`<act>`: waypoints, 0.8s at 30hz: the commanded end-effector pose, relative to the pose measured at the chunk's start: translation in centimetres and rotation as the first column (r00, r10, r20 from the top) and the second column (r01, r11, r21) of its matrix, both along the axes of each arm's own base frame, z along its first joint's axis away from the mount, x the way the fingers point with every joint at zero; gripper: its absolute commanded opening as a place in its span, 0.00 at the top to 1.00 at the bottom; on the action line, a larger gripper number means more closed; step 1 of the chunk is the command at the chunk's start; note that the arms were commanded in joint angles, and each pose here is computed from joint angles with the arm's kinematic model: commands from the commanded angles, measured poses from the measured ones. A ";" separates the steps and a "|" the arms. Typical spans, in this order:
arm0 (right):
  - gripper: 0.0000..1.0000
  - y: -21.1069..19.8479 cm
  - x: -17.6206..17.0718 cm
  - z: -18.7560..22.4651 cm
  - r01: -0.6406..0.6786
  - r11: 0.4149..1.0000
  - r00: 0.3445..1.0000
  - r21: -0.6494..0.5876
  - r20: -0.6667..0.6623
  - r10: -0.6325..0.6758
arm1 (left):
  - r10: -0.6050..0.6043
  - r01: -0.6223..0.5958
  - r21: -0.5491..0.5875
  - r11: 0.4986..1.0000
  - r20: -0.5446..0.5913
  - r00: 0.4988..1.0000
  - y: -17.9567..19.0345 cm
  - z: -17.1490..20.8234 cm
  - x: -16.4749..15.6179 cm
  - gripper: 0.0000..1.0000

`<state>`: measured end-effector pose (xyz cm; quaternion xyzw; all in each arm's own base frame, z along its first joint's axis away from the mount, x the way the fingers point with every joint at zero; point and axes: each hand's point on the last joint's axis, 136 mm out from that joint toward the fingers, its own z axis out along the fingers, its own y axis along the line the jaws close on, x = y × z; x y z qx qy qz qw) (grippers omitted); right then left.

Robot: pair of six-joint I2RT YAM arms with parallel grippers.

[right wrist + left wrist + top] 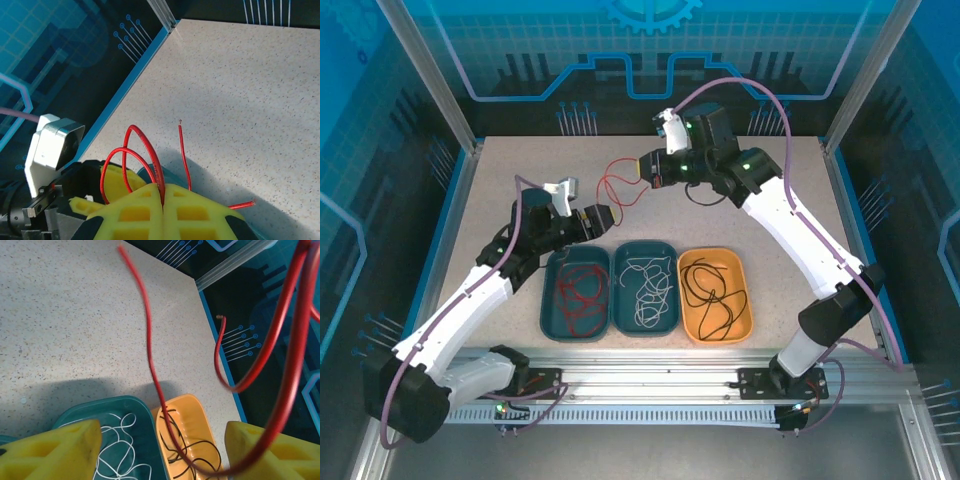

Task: Untangle the cables

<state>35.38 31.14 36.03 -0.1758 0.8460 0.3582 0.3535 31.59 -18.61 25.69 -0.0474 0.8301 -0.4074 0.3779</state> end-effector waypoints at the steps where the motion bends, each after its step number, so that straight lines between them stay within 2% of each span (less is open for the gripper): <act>1: 1.00 0.2 -1.6 0.7 -0.017 1.000 1.000 0.018 -0.004 0.018 | -0.011 0.013 -0.028 1.000 0.068 0.998 -0.6 1.6 0.4 0.42; 2: 1.00 0.3 -1.8 0.7 -0.022 1.000 1.000 0.017 -0.005 0.022 | -0.008 0.010 -0.029 1.000 0.069 0.998 -0.6 1.7 0.4 0.47; 6: 1.00 -0.1 -1.7 0.4 -0.002 1.000 1.000 -0.005 0.000 0.002 | 0.011 -0.010 -0.014 1.000 0.058 0.998 -0.2 1.7 0.2 0.81; 9: 1.00 -0.8 -1.5 -0.3 0.032 0.999 0.999 -0.040 0.008 -0.032 | 0.051 -0.051 0.013 0.999 0.037 0.998 0.8 1.7 -0.4 0.94; 13: 1.00 -1.6 -1.6 -1.8 0.076 0.991 0.997 -0.111 0.015 -0.075 | 0.139 -0.137 0.079 0.987 -0.017 0.990 3.2 1.0 -2.1 0.99; 17: 1.00 -1.3 -2.2 -3.7 0.080 0.984 0.997 -0.159 0.002 -0.081 | 0.218 -0.214 0.102 0.971 -0.026 0.976 5.6 0.9 -4.5 1.00; 21: 1.00 1.4 -3.8 -5.9 0.006 0.986 0.999 -0.169 -0.050 -0.015 | 0.221 -0.219 0.066 0.974 -0.031 0.975 6.3 1.5 -6.9 0.99; 24: 1.00 4.1 -5.3 -7.7 -0.060 0.986 0.994 -0.157 -0.100 0.044 | 0.216 -0.212 0.054 0.976 -0.079 0.973 6.6 0.9 -8.6 0.99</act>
